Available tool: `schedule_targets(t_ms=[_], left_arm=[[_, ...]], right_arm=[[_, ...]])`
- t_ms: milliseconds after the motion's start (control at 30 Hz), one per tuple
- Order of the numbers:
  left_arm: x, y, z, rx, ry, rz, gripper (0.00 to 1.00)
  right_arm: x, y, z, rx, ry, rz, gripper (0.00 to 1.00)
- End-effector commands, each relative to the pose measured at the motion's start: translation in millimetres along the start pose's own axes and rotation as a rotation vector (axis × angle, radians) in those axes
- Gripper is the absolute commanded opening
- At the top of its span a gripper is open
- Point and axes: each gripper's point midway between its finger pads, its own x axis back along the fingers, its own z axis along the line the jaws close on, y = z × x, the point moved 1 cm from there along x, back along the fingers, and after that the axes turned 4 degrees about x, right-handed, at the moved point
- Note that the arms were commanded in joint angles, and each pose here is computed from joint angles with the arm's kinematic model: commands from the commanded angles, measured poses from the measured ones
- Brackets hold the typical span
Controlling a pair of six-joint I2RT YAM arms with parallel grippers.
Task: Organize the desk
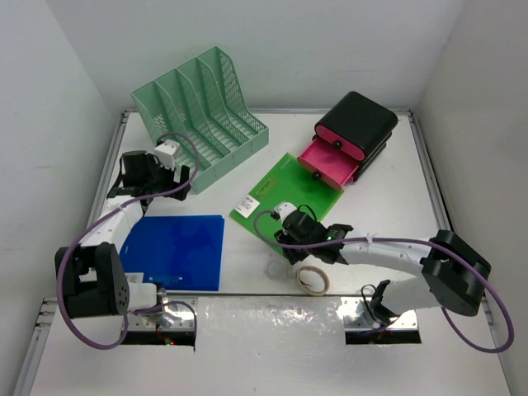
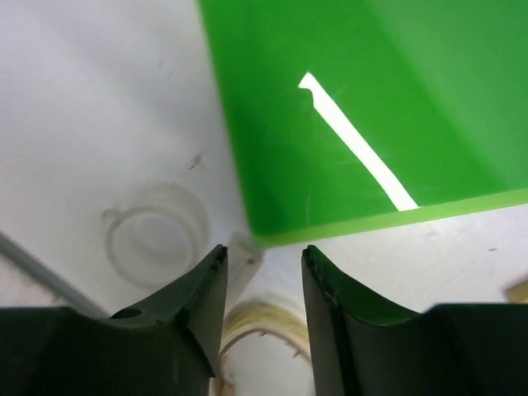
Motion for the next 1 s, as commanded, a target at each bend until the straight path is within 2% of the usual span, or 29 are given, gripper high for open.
schedule_targets(t_ms=[0,133,233,367,500,633,767,800,833,967], left_arm=[[9,28,2,-0.028,0.011,-0.078,0.86],[10,28,2,-0.03,0.013,-0.079,0.86],[10,29,1,-0.032,0.013,-0.08,0.86],[10,28,1,-0.03,0.011,-0.079,0.86],[12,29,2,-0.035,0.02,-0.081,0.86],[20,35,17,-0.063,0.107,-0.083,0.86],[38,31,47,-0.073,0.264,-0.051,0.86],[41,28,54,-0.062,0.283,-0.044,0.86],[43,23,57,-0.049,0.287,-0.03,0.86],[60,5,77,0.008,0.318,-0.014,0.87]], right_arm=[[5,-10,17,-0.033,0.039,0.056,0.43],[1,-26,29,-0.04,0.06,0.115,0.44],[1,-40,22,-0.057,-0.004,0.163,0.42],[-1,-43,30,-0.076,0.043,0.15,0.39],[-10,-48,31,-0.07,0.044,0.163,0.42],[-20,-49,29,-0.042,0.027,0.17,0.41],[-24,-48,29,-0.022,0.026,0.195,0.32],[-24,-48,29,-0.02,0.024,0.194,0.28],[-24,-46,29,-0.02,0.022,0.189,0.18],[-14,-35,25,-0.012,0.006,0.154,0.0]])
